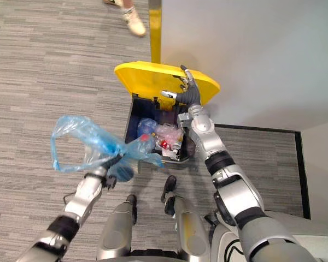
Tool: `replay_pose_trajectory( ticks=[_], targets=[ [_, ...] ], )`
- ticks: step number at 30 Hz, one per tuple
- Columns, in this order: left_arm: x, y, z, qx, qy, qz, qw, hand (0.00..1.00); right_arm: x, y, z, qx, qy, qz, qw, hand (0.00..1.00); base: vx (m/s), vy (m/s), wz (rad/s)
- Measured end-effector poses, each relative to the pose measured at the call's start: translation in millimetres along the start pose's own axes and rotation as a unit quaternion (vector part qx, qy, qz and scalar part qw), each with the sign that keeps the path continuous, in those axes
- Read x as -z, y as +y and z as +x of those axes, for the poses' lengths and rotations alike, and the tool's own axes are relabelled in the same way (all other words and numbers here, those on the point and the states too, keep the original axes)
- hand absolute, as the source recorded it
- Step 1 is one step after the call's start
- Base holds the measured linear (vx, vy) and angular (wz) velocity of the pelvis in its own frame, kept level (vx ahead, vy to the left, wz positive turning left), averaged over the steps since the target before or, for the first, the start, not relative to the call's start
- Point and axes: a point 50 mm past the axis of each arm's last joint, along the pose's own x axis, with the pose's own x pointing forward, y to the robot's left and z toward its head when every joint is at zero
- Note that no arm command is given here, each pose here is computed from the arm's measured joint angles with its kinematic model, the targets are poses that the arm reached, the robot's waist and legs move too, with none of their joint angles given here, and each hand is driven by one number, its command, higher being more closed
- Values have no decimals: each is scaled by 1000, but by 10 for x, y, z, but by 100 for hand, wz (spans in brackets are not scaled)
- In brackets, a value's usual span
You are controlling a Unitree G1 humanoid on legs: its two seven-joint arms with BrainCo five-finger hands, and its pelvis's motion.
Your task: Gather rubbish on tea table into small bin, then transfer packed bag to large trash can.
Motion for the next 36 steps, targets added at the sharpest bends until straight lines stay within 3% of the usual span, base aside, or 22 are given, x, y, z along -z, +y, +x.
replay_pose_trajectory(
  ticks=[3, 10, 15, 36],
  targets=[
    [-7, -421, -182, 48, -27, 15, 998, 100, -8, -265, -32, 26, 5, -36, 999, 0, 76, 47, 4],
    [-51, -426, -68, 39, -35, 49, 997, 100, 16, -217, -35, 0, 11, -46, 999, 0, -2, 19, -5],
    [-216, -580, 136, 70, -63, 64, 993, 100, 27, -210, -35, -4, 17, -47, 999, 0, -7, -2, 0],
    [-24, -378, 672, 46, 29, 157, 986, 100, -359, 10, 148, -36, -39, -120, 991, 0, -29, 20, -6]
  ],
)
